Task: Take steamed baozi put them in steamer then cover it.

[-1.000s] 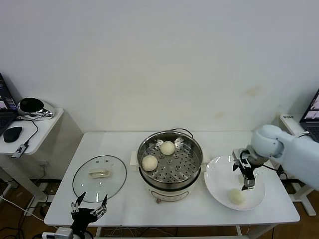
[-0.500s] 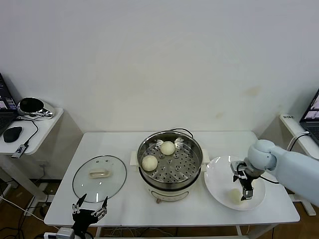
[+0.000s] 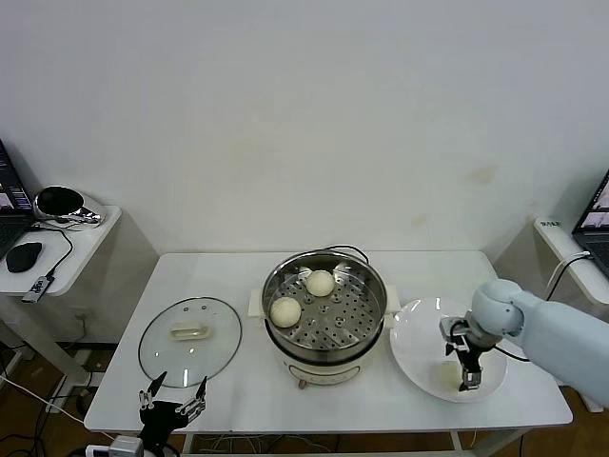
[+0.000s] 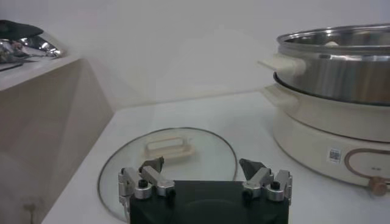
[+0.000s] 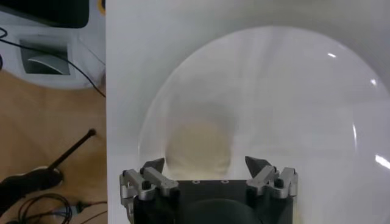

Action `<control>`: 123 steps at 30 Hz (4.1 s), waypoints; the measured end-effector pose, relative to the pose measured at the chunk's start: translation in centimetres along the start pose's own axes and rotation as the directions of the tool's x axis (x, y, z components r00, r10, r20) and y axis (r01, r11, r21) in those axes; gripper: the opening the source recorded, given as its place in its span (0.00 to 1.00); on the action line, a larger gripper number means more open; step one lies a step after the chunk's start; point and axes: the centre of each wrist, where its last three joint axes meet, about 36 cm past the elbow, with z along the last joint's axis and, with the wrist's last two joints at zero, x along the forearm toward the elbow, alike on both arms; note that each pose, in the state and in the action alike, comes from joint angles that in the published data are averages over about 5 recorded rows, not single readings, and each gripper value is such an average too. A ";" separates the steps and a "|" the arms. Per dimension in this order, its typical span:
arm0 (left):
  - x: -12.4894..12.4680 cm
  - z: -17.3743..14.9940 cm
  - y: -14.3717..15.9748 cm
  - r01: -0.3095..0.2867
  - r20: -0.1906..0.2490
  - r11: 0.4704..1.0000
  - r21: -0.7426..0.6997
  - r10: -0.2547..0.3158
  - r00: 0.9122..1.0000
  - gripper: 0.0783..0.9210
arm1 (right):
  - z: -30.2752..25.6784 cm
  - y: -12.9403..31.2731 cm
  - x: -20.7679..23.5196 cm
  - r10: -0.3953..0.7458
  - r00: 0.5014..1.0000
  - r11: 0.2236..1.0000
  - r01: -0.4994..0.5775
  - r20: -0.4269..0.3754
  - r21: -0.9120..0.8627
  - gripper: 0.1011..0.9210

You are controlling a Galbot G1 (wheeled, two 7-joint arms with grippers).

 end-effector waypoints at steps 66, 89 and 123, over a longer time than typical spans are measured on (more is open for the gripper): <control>0.0 -1.1 -0.3 0.036 0.049 0.999 0.020 -0.037 0.998 0.88 | -16.9 -13.0 25.2 0.169 0.929 0.427 -0.370 0.329 0.825 0.66; 0.3 -1.3 -0.3 0.047 0.058 0.998 0.038 -0.049 0.997 0.88 | -25.7 -8.9 20.1 0.030 0.966 -0.120 -0.253 0.258 0.960 0.67; 0.2 -1.2 -0.1 0.047 0.060 0.997 0.059 -0.050 0.997 0.88 | -28.4 -6.4 13.7 -0.053 0.986 -0.249 -0.164 0.155 0.954 0.71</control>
